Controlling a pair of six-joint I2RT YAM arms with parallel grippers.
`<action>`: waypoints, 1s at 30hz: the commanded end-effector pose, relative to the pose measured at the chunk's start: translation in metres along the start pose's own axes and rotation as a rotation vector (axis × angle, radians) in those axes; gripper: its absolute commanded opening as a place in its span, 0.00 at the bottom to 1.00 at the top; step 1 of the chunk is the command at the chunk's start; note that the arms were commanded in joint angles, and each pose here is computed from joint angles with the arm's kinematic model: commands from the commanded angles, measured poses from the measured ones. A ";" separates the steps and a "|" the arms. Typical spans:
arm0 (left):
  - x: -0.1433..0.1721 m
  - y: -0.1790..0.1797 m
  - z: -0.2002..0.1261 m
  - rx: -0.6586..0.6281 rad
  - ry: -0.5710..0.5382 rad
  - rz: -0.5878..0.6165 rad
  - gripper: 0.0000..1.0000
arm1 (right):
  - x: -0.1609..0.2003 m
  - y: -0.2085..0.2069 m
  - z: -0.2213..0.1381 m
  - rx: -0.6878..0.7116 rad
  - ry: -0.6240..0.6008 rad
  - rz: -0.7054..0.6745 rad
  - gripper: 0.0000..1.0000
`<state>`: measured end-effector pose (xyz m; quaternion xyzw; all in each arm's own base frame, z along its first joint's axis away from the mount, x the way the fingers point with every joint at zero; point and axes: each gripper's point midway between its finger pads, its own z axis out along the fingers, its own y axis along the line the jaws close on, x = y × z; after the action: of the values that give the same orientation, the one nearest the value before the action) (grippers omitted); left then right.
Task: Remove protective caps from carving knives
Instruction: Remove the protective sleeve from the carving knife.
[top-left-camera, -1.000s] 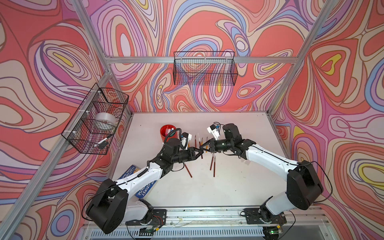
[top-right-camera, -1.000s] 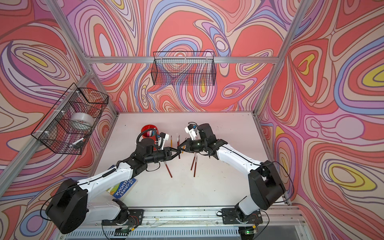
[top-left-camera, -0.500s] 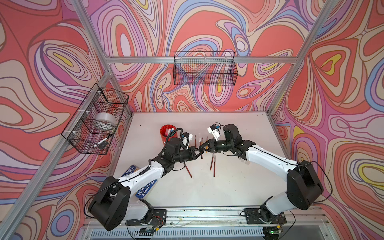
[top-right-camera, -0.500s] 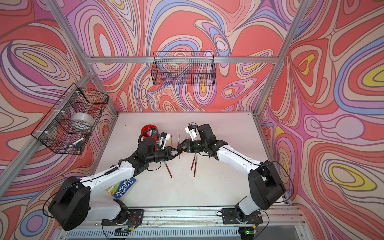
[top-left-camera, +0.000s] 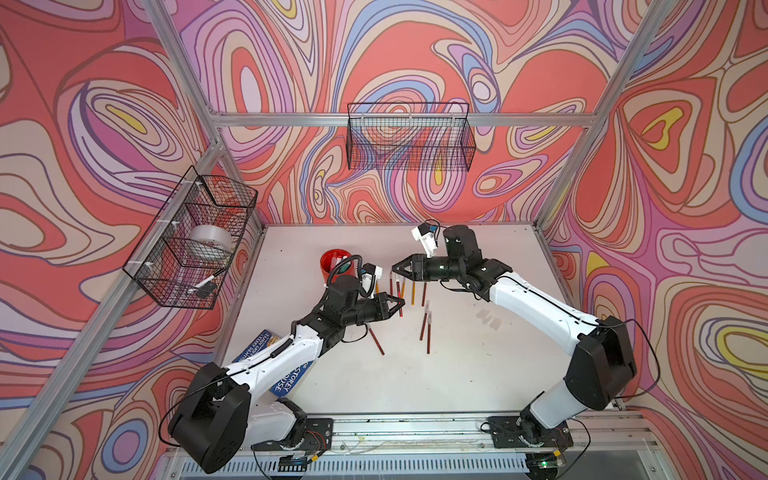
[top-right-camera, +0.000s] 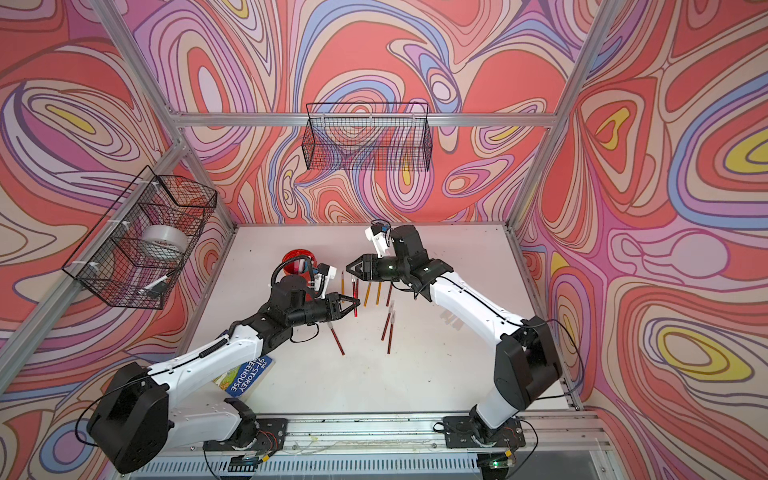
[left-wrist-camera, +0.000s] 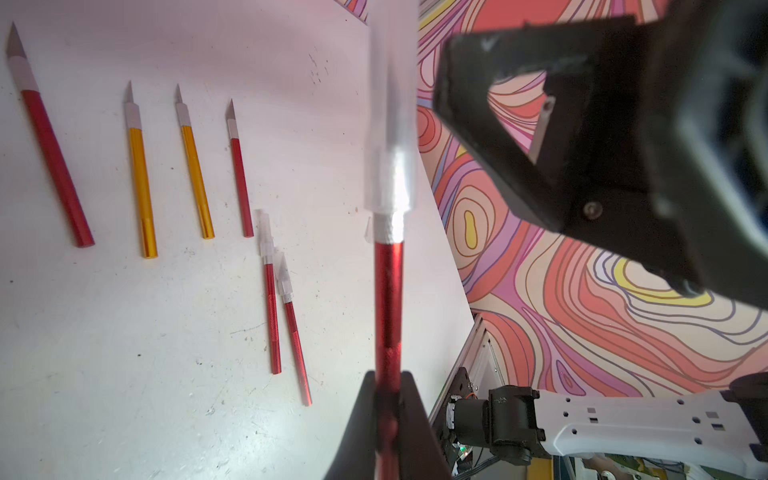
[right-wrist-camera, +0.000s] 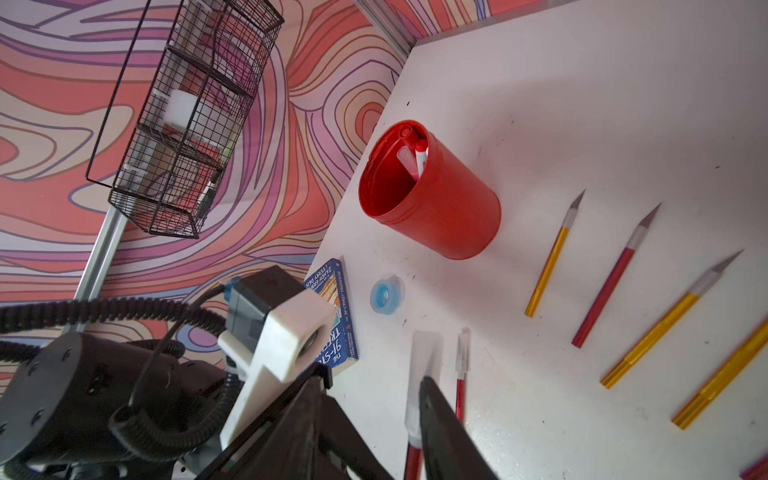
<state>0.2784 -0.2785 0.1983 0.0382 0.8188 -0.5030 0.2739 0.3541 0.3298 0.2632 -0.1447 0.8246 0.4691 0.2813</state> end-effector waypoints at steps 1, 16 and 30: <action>0.002 -0.001 -0.005 -0.005 -0.004 0.023 0.00 | 0.004 -0.018 0.011 0.054 0.036 0.012 0.38; 0.004 0.002 -0.005 -0.016 0.002 0.028 0.00 | -0.002 -0.016 0.014 0.042 0.023 0.009 0.00; 0.020 0.018 -0.005 -0.036 0.032 -0.001 0.00 | -0.088 -0.040 -0.021 0.122 -0.164 0.001 0.00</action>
<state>0.2685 -0.2720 0.1835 0.0459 0.8269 -0.4916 0.2691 0.4173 0.3027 0.2859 -0.1053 0.8305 0.4357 0.3306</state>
